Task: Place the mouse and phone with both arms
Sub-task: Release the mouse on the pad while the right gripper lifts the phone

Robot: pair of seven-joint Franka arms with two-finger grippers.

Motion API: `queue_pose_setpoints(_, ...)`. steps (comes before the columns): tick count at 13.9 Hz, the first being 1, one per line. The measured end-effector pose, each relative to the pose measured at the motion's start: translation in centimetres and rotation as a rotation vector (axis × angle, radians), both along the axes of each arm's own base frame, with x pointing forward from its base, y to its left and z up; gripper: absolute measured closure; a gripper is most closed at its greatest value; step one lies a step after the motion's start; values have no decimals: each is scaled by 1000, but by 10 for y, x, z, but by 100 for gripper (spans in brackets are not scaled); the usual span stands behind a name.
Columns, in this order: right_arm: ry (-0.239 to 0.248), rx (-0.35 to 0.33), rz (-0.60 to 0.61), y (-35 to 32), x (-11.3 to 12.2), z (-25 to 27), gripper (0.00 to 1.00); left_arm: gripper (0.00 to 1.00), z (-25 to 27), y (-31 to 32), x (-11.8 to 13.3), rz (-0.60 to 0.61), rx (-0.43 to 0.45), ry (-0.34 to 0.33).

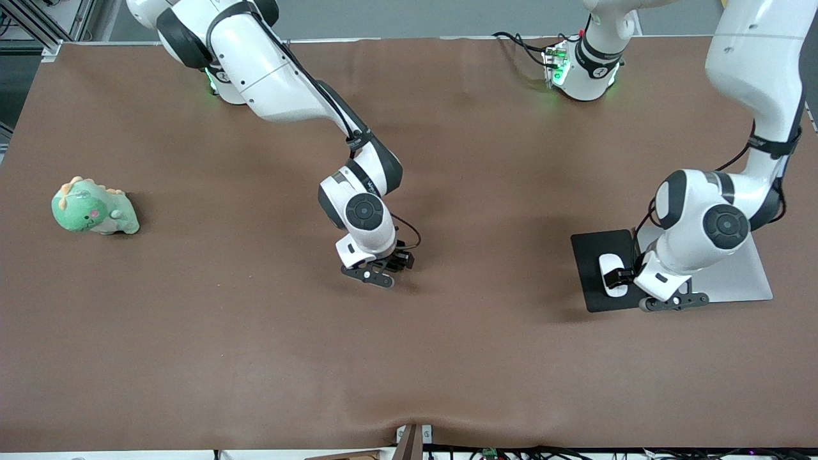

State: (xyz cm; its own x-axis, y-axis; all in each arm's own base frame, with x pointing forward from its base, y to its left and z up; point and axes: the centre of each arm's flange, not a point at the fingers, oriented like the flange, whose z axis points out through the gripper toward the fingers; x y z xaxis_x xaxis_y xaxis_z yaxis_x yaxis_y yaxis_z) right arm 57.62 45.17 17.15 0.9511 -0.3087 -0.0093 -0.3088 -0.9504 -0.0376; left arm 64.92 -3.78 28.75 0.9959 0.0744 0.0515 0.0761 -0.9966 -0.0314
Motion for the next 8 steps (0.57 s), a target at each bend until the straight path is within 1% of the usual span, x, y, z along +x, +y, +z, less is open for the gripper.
queue_pose_setpoints(1, -1, -1, -2, 0, 1, 2, 19, 0, 24, -4, 5, -3, 7, 8)
queue_pose_setpoints(3, -14, 7, -6, 2, 5, 9, 20, 0, 68, -6, 14, 0, 19, 10)
queue_pose_setpoints(5, -27, 9, -20, -4, 14, 16, 20, 0, 109, -4, 20, 11, 29, 2)
queue_pose_setpoints(6, -31, 5, -34, -12, 22, 22, 20, 0, 125, -3, 19, 14, 35, 2)
queue_pose_setpoints(8, -21, -6, -71, -42, 44, 45, 20, 0, 158, -6, 12, 15, 45, -5)
